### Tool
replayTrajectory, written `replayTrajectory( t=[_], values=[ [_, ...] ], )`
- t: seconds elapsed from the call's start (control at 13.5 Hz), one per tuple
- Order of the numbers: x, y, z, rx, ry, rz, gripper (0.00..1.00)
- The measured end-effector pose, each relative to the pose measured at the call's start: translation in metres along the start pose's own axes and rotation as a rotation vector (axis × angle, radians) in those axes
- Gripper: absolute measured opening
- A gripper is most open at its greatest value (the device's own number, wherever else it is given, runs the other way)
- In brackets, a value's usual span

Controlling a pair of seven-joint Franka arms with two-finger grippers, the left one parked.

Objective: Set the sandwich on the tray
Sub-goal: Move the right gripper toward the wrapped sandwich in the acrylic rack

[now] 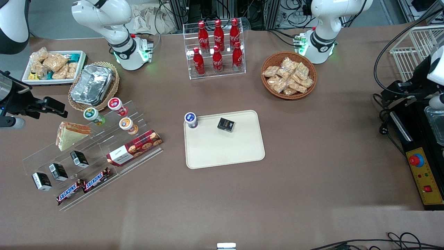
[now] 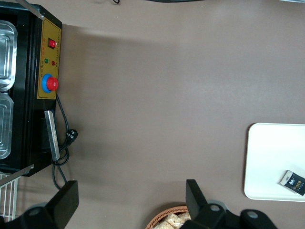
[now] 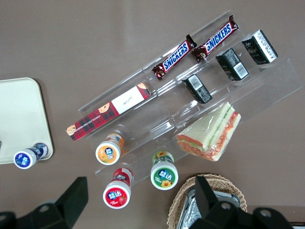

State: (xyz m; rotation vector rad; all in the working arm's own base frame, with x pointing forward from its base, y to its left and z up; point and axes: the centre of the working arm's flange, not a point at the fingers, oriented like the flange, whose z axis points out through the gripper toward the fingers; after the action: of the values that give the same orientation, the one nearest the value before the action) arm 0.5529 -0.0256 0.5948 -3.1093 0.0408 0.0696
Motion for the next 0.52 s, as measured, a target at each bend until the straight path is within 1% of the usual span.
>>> replayTrajectory(
  t=[0.52],
  values=[
    [0.0022,0.0000,0.0004,0.000,0.005,0.001,1.00]
  ],
)
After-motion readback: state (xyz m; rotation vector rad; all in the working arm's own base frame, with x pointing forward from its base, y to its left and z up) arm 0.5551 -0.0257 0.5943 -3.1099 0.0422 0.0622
